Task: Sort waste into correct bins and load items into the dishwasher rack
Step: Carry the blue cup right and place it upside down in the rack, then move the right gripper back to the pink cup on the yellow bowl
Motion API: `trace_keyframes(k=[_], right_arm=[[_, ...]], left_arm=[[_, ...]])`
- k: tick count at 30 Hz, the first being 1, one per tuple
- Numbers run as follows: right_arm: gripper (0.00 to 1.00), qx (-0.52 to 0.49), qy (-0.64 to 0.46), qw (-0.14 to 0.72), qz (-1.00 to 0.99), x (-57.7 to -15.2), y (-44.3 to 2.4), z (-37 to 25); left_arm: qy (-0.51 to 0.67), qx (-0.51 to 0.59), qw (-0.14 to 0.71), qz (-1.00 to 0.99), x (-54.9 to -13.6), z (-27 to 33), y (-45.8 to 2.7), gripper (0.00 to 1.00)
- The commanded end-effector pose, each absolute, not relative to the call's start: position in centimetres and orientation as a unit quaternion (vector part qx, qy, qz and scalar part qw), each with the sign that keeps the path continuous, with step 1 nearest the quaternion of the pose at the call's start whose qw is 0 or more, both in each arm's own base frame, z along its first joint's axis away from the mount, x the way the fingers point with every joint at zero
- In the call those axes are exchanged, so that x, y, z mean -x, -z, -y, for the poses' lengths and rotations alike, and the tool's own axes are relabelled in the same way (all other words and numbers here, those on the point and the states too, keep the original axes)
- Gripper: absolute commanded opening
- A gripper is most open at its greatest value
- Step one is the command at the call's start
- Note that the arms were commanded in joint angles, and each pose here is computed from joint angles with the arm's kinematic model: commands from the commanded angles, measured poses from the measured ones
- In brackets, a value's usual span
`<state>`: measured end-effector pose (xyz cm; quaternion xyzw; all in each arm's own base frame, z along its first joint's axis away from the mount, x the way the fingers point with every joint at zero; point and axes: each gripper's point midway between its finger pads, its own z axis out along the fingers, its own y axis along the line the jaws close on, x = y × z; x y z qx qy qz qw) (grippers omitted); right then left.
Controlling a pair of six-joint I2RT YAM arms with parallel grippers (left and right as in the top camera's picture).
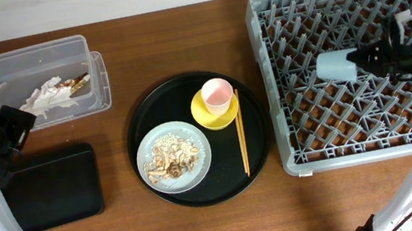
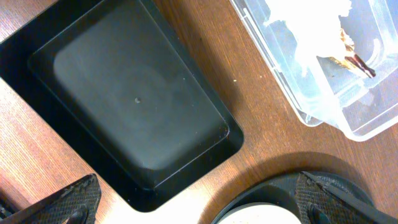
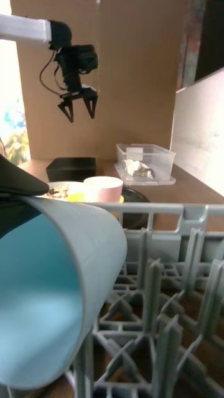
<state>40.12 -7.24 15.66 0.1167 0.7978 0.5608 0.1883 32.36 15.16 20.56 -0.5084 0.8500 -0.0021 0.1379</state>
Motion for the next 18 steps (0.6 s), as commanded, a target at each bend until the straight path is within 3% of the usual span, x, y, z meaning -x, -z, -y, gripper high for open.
trace_keyframes(k=[1,5,11,18], right_arm=[[0.04,-0.144,-0.561,0.187,-0.794,-39.8,-15.0,8.8],[0.06,-0.174,-0.540,0.172,-0.805,-38.7,-14.1,10.7],[0.22,-0.185,-0.501,0.126,-0.836,-37.0,-12.3,11.5],[0.30,-0.224,-0.474,0.116,-0.844,-37.1,-13.7,13.0]], left_arm=[[0.000,0.515,0.149,-0.844,-32.2,-15.4,-21.3,0.99],[0.000,0.515,0.149,-0.844,-32.2,-15.4,-21.3,0.99],[0.000,0.515,0.149,-0.844,-32.2,-15.4,-21.3,0.99],[0.000,0.515,0.149,-0.844,-32.2,-15.4,-21.3,0.99]])
